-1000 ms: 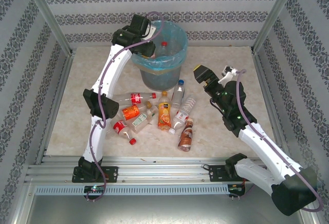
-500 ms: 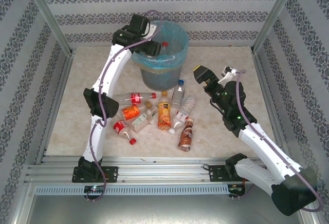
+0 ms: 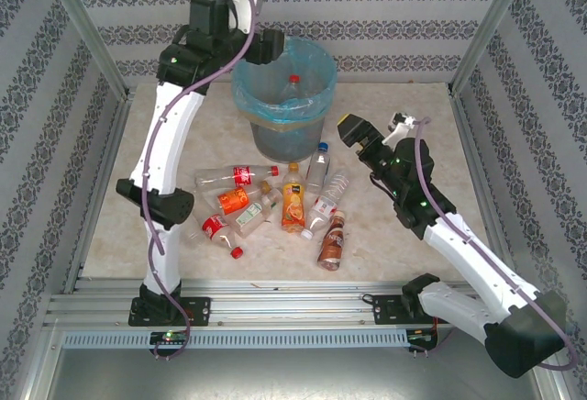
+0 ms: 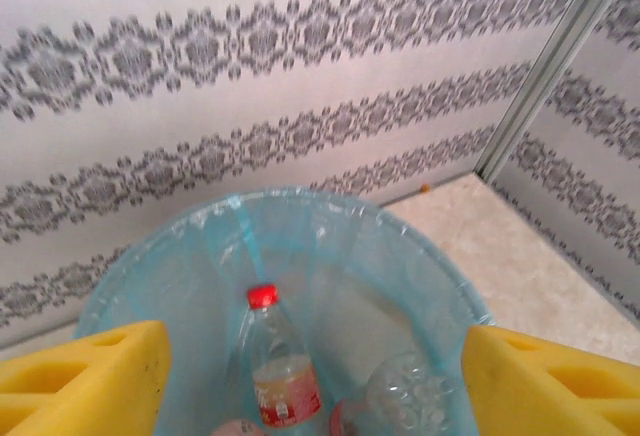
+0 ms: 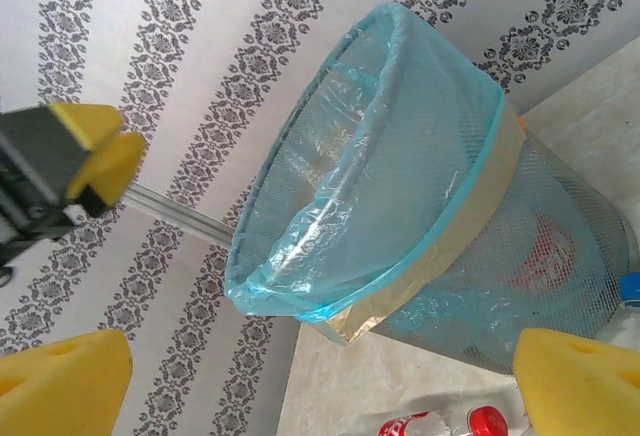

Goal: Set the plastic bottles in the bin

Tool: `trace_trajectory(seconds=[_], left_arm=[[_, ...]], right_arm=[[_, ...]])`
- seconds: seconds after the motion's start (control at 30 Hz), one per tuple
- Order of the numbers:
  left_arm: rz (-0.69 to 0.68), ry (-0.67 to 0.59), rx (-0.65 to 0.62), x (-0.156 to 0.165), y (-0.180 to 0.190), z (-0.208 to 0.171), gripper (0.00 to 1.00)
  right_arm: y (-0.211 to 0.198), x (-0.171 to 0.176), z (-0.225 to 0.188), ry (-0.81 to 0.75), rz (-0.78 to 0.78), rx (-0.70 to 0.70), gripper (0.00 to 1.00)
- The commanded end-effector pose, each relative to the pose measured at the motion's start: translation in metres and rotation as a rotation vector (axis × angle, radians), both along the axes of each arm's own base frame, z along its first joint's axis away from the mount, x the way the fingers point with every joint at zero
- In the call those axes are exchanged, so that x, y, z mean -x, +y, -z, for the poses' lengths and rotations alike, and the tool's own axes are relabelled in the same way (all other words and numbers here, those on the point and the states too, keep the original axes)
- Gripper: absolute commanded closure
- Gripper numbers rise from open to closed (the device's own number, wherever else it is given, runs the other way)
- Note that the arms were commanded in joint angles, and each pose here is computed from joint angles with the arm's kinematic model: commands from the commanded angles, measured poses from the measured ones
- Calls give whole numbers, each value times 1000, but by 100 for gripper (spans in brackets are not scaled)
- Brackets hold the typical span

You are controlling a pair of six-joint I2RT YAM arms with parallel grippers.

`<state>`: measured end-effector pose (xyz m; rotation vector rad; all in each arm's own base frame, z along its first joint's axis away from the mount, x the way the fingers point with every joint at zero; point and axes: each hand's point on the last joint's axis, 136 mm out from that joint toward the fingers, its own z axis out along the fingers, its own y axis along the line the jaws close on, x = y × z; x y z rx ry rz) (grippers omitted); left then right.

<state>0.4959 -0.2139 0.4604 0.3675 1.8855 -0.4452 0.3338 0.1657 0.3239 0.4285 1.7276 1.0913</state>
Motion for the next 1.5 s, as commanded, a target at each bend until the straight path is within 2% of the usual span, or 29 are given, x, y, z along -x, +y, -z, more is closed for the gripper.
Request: trace_trajectory(seconds=[0.0, 0.07, 0.2, 0.27, 0.37, 0.47, 0.6, 0.7, 0.97, 1.23, 1.37, 1.47], left_arm=[[26, -91, 4, 26, -3, -35, 24], [53, -89, -20, 42, -8, -35, 25], [123, -96, -47, 76, -23, -17, 25], [183, -153, -28, 95, -32, -4, 25], [233, -266, 70, 125, -34, 16, 28], [244, -284, 122, 145, -31, 54, 29], [236, -173, 64, 160, -24, 114, 28], [193, -126, 26, 166, -12, 135, 26], [176, -146, 16, 177, -2, 141, 24], [150, -172, 10, 179, 5, 134, 25], [139, -162, 8, 177, 6, 136, 25], [138, -164, 15, 176, 5, 135, 25]], right_arm=[[15, 4, -1, 20, -87, 135, 5], [19, 6, 9, 83, -126, 252, 6], [22, 18, 65, 262, -205, 470, 12], [22, 28, 93, 347, -243, 550, 17], [27, 53, 127, 415, -316, 650, 20], [20, 81, 162, 524, -304, 723, 21], [14, 119, 202, 667, -273, 761, 22], [17, 143, 225, 739, -266, 768, 20], [21, 180, 271, 893, -273, 787, 18], [19, 188, 291, 942, -252, 751, 26], [15, 190, 295, 952, -239, 739, 27], [10, 191, 294, 950, -232, 743, 36]])
